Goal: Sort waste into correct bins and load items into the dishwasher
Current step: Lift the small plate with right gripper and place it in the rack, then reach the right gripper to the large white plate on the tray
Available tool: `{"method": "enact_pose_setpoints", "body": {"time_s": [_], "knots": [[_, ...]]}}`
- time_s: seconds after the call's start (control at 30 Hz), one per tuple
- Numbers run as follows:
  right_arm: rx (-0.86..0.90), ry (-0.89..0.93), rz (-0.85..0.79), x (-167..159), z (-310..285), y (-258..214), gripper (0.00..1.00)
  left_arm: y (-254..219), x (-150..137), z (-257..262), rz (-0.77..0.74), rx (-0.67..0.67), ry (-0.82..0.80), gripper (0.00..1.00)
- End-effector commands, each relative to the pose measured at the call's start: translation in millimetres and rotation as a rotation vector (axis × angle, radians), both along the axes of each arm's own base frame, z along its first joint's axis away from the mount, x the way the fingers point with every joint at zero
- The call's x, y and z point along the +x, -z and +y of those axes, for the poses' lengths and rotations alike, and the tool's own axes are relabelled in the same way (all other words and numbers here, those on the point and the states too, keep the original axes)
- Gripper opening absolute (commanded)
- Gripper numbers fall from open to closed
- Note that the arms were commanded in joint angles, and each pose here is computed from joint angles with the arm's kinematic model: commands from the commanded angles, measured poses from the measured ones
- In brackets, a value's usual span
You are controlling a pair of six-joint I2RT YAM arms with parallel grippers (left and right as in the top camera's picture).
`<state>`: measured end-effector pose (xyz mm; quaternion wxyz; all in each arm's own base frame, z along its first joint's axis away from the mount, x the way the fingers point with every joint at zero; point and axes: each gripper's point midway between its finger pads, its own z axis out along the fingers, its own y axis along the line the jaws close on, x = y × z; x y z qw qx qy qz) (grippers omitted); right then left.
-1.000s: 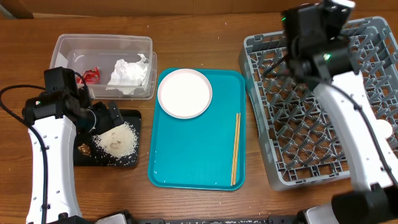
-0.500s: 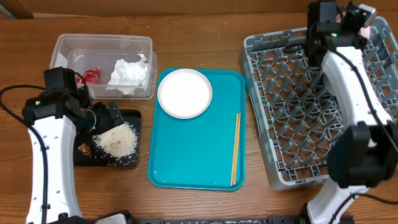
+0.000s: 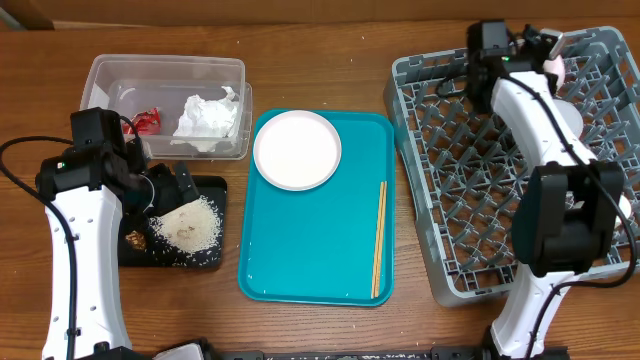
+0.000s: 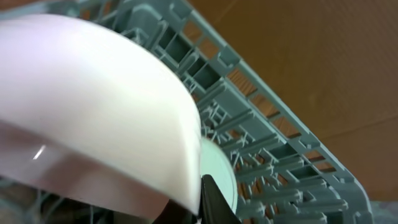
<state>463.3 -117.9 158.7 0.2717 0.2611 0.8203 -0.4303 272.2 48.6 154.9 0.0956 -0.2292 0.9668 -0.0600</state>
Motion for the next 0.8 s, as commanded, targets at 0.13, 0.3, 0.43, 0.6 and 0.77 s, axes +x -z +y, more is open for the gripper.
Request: {"method": "enact_pose_setpoints", "body": {"time_s": [0.13, 0.3, 0.43, 0.6, 0.77], "knots": [[0.216, -0.112, 0.203, -18.9, 47.8, 44.3, 0.04, -4.5, 2.5, 1.2, -0.018, 0.011, 0.027, 1.00], [0.319, -0.123, 0.298, -37.7, 60.7, 56.9, 0.10, -4.5, 2.5, 1.2, -0.018, 0.011, 0.027, 1.00], [0.323, -0.105, 0.305, -48.0, 59.6, 46.4, 0.19, -4.5, 2.5, 1.2, -0.018, 0.011, 0.027, 1.00], [0.336, -0.125, 0.203, -51.5, 60.2, -2.1, 0.28, -4.5, 2.5, 1.2, -0.018, 0.011, 0.027, 1.00], [0.515, -0.227, 0.018, -52.0, 86.6, -63.0, 0.48, -4.5, 2.5, 1.3, -0.018, 0.011, 0.027, 1.00]]}}
